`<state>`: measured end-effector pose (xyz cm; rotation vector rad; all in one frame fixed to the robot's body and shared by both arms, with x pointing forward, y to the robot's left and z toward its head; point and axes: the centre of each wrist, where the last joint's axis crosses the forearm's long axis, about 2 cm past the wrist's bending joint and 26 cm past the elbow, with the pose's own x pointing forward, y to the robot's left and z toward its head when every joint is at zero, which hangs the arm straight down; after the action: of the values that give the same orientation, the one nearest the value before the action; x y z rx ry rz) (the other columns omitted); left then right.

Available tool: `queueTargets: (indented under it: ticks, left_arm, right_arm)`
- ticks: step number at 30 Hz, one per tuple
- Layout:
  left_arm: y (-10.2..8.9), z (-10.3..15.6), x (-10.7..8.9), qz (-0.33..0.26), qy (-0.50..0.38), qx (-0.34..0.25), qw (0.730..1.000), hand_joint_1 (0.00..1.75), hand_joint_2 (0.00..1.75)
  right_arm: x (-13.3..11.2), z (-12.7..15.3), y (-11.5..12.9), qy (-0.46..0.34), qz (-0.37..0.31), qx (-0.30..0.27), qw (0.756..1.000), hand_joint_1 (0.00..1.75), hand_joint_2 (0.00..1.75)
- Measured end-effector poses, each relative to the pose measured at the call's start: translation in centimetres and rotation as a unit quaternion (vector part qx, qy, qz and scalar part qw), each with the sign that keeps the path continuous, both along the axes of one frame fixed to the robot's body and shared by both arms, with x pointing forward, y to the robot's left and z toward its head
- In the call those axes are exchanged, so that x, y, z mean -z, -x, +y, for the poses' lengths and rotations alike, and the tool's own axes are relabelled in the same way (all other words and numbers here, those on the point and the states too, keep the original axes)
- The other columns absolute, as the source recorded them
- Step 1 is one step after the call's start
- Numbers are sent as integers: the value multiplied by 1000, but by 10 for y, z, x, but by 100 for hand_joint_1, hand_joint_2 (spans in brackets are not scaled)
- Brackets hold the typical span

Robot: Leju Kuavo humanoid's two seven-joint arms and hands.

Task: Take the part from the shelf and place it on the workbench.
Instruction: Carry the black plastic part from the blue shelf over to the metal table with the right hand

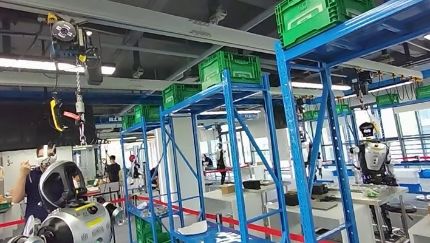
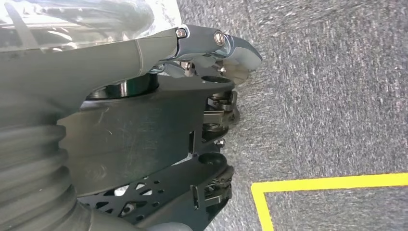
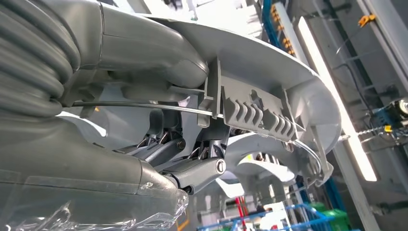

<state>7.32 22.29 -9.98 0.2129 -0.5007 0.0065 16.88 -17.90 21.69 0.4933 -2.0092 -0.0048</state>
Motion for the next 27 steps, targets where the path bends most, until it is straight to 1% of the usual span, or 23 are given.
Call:
queueTargets:
  ticks: [27]
  left_arm:
    - [0, -1, 0, 2, 2, -7, 1000, 0, 175]
  right_arm:
    - [-1, 2, -2, -1, 5, -8, 1000, 175, 175]
